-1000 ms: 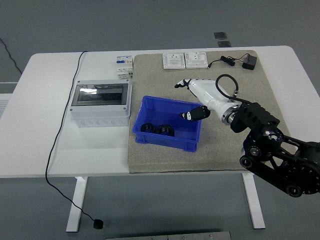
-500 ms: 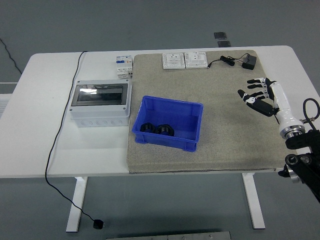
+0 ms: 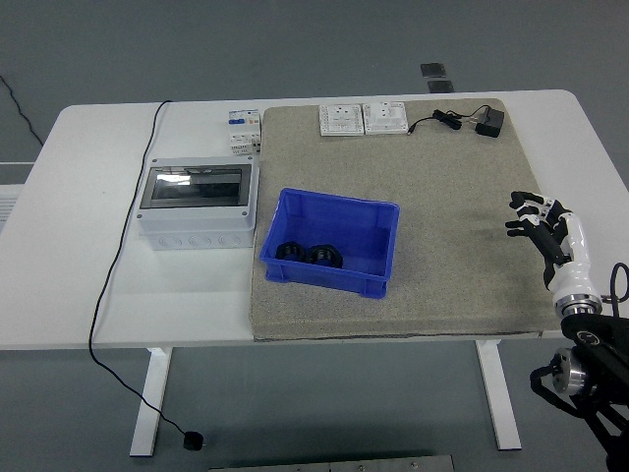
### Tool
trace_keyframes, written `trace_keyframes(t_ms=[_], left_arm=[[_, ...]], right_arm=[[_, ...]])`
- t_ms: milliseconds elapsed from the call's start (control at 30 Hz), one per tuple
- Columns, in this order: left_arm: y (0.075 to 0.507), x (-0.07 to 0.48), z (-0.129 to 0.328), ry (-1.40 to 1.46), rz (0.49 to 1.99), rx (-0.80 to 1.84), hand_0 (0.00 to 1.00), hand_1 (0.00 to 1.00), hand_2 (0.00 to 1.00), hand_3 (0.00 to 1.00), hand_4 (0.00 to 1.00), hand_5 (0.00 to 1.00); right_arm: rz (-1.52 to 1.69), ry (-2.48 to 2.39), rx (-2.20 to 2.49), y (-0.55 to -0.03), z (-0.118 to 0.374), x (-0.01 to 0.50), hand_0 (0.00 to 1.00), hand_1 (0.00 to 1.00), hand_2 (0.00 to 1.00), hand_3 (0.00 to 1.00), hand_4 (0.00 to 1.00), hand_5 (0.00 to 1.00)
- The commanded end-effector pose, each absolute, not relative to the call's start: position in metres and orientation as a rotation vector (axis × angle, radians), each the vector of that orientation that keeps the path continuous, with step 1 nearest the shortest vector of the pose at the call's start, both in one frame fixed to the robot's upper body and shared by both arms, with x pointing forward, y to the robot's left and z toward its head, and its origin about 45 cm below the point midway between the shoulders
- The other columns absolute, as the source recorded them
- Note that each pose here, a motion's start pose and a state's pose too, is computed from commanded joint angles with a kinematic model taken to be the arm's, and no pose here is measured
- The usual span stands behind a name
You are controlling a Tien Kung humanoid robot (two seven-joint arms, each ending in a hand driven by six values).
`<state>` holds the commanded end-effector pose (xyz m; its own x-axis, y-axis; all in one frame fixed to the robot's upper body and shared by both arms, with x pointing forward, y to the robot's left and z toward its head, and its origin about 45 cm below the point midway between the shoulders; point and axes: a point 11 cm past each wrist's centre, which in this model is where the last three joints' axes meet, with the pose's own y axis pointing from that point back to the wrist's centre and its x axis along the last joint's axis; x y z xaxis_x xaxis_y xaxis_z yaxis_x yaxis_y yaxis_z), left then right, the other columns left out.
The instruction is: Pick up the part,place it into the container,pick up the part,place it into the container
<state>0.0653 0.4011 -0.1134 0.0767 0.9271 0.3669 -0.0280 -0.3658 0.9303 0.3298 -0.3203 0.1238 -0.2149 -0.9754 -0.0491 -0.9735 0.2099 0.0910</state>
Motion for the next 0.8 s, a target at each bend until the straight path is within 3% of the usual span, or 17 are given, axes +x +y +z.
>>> trace_keyframes(t_ms=[267, 800], left_arm=[[0.3996, 0.064, -0.114, 0.944, 1.414, 1.509, 0.706, 0.586, 0.543, 0.522, 0.508, 0.465], [0.397, 0.0675, -0.1143, 0.93, 1.379, 1.513, 0.71, 0.585, 0.543, 0.524, 0.515, 0.461]], right_arm=[[-0.342, -2.488, 1.929, -0.3218, 0.1155, 0.3293, 0.424, 0.406, 0.548, 0.57, 0.835, 0.56], [-0.361, -2.53, 1.948, -0.3261, 0.1243, 0.3319, 0.414, 0.398, 0.543, 0.569, 0.837, 0.572]])
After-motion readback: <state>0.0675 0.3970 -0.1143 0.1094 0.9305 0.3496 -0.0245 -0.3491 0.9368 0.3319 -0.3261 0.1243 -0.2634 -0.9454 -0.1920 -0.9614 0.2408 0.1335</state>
